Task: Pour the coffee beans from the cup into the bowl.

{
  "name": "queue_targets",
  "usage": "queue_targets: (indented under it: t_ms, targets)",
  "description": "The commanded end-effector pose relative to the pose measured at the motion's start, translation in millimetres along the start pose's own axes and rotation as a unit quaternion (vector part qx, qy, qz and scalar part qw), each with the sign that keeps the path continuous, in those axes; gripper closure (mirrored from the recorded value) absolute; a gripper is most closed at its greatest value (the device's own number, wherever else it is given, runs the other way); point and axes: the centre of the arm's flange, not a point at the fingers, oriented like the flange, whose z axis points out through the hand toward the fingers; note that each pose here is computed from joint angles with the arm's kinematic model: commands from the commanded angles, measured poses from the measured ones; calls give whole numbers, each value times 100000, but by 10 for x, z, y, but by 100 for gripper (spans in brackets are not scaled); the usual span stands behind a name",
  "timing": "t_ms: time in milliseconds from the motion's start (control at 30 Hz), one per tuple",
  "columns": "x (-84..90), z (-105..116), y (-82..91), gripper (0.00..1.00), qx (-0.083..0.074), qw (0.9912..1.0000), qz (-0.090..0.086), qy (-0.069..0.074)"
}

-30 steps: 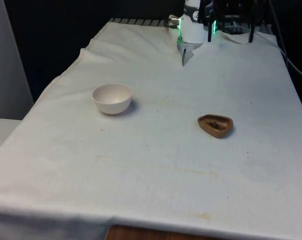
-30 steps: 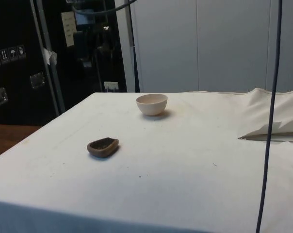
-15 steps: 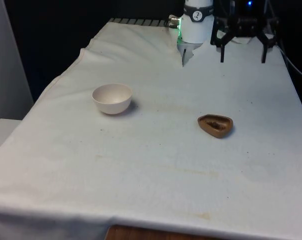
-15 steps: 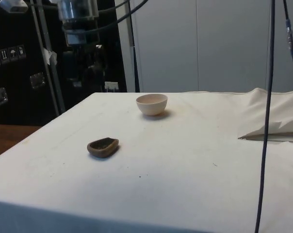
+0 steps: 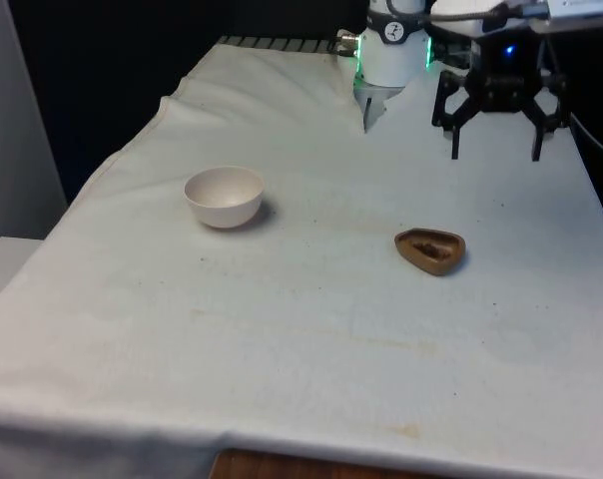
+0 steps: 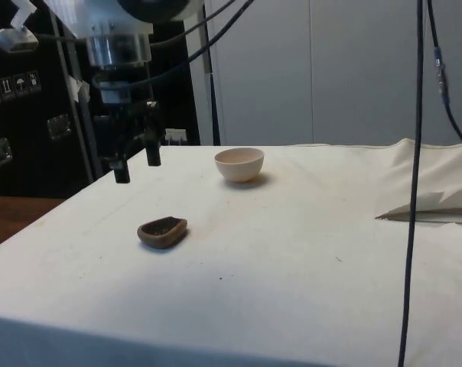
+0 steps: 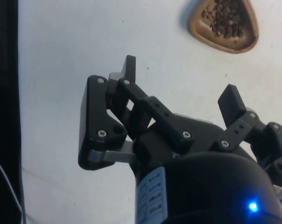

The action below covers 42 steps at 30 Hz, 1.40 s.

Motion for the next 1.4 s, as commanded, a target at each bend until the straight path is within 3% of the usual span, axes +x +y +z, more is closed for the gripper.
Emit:
queue_targets:
  t_ms: [0,167,200,433,467,500,633,733,767,800,1000,1100,1200,1367]
  targets:
    - [6,42,0,0,-57,99997,248,682]
    - [30,196,13,0,521,99986,407,1534]
    - [27,197,14,0,492,99994,191,980]
    - [46,392,36,0,1165,99955,720,2685]
    - [40,362,30,0,940,99975,371,2019]
    - [46,422,36,0,1184,99950,743,2834]
    - [50,563,50,0,907,99932,909,3464]
    - [60,623,54,0,614,99922,1045,3747]
    - [48,610,55,0,1202,99938,765,3218]
    - [63,650,47,0,464,99917,1093,3895]
    - [85,779,6,0,-536,99860,1536,5031]
    - [78,805,-1,0,-533,99879,1429,4674]
    - [95,878,-30,0,-1867,99806,1913,5616]
    - [95,1001,-58,0,-3225,99747,2259,5913]
